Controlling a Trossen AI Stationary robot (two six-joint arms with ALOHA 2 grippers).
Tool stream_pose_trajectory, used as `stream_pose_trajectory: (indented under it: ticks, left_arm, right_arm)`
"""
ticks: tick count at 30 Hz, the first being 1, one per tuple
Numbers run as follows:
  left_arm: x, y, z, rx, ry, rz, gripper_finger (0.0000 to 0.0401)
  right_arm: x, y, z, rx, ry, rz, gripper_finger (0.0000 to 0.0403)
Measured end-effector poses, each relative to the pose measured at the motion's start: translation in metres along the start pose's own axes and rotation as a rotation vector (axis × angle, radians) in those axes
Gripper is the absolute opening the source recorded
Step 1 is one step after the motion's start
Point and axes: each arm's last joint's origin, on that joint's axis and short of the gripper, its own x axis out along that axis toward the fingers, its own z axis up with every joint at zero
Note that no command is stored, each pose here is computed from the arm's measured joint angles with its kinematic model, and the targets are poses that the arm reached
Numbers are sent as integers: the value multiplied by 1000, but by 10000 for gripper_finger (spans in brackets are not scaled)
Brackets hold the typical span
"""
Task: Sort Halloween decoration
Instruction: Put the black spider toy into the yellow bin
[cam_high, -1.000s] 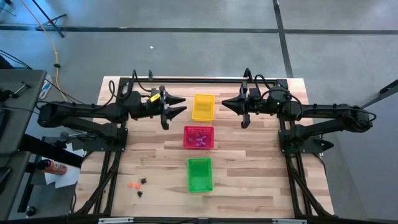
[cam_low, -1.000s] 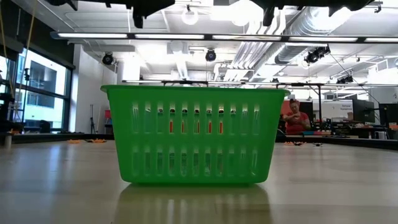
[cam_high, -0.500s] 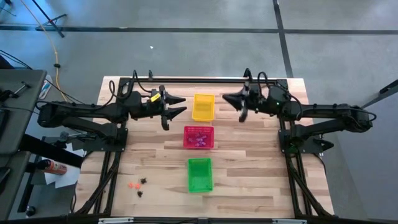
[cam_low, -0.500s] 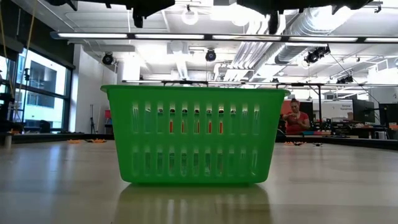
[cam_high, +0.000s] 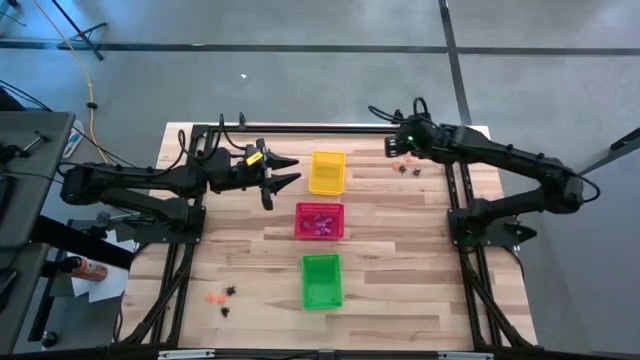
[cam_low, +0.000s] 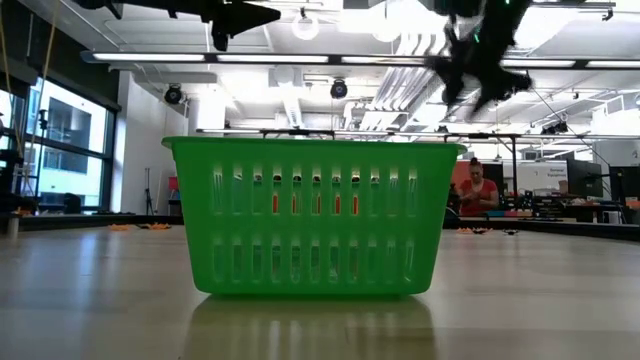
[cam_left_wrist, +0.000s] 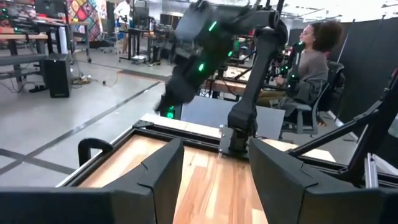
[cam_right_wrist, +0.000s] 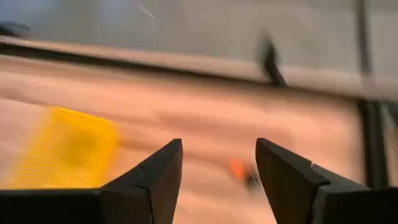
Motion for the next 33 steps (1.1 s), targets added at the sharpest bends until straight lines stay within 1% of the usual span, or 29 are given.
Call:
stream_pose_trajectory:
  ticks: [2,5,7,11,15,18,21,26,29,33]
  left_arm:
    - [0,0,0,1,0,0,172]
    - [0,0,0,9,-1,0,172]
    - [0,0,0,9,0,0,172]
    - [0,0,0,9,-1,0,172]
    - [0,0,0,20,-1,0,172]
    - [0,0,0,26,-1,0,172]
    - [0,0,0,27,-1,1,172]
    - [0,0,0,27,-2,2,172]
    - [0,0,0,27,-2,2,172]
    - [0,0,0,27,-2,4,172]
  right_arm:
    - [19,-13,-8,74,116,-80,203]
    - [47,-30,-19,161,232,-127,204]
    - [62,-38,-23,208,257,-116,204]
    - [87,-56,-37,295,327,-172,204]
    - [105,-69,-50,389,353,-237,204]
    - [116,-73,-54,455,340,-246,204]
    - [126,-71,-58,485,338,-252,204]
    - [142,-69,-62,511,344,-301,204]
    - [150,-69,-66,510,358,-325,204]
    - [154,-68,-66,503,355,-326,204]
